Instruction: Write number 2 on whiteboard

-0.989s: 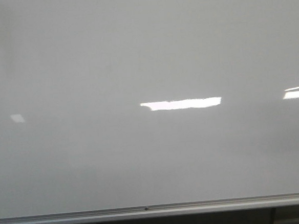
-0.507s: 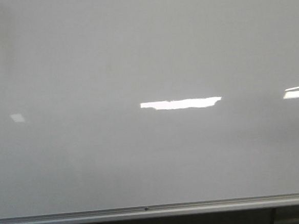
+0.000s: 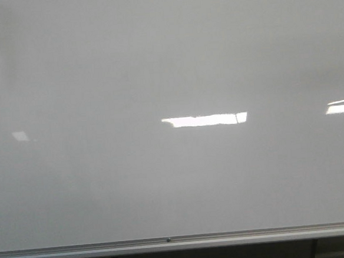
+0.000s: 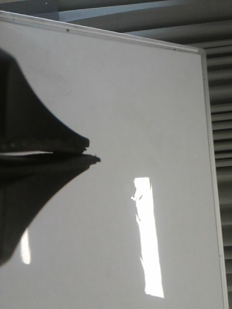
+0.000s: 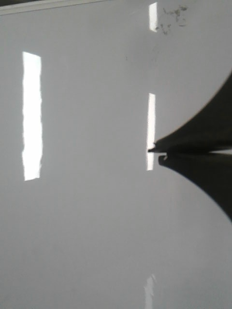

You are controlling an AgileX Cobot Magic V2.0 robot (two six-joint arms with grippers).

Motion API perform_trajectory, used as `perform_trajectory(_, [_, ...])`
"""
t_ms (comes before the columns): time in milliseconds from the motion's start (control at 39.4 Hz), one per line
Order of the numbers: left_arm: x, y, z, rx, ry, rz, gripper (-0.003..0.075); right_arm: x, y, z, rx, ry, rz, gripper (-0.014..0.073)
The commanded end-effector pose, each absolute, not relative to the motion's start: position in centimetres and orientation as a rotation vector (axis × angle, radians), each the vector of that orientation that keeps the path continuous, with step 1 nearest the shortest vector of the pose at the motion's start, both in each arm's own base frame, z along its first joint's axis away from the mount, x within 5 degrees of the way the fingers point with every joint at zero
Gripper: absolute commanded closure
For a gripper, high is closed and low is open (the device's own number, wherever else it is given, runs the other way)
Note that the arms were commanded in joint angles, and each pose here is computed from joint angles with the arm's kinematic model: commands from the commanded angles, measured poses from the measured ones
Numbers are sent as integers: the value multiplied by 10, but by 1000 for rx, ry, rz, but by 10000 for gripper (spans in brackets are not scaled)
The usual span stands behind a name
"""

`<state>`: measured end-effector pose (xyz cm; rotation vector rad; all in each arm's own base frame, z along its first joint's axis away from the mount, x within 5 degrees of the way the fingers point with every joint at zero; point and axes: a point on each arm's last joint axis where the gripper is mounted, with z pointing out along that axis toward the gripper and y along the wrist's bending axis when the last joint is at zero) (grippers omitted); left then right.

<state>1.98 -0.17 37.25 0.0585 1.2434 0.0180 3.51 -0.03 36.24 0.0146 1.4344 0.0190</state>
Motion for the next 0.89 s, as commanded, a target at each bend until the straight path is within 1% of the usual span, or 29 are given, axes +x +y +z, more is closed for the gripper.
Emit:
perform_trajectory(0, [35, -2, 395, 57, 1302, 12, 740, 48, 0, 385, 8, 1443, 9, 662])
perform_trajectory(76, [49, -3, 395, 64, 1398, 8, 740, 62, 0, 386, 9, 1519, 7, 662])
perform_trajectory(203, [80, -4, 382, 73, 1571, 3, 740, 88, 0, 376, 9, 1625, 6, 662])
perform_trajectory(406, [111, -5, 362, 84, 1784, -7, 740, 117, 0, 360, 9, 1752, 5, 662])
perform_trajectory(786, [151, -6, 338, 87, 1973, -16, 739, 158, 0, 329, 9, 2002, 0, 662])
perform_trajectory(837, [155, -6, 335, 82, 1992, -25, 736, 161, 0, 326, 2, 2019, -6, 648])
perform_trajectory(862, [158, -7, 333, 80, 2004, -30, 727, 163, 0, 324, -3, 2029, -9, 617])
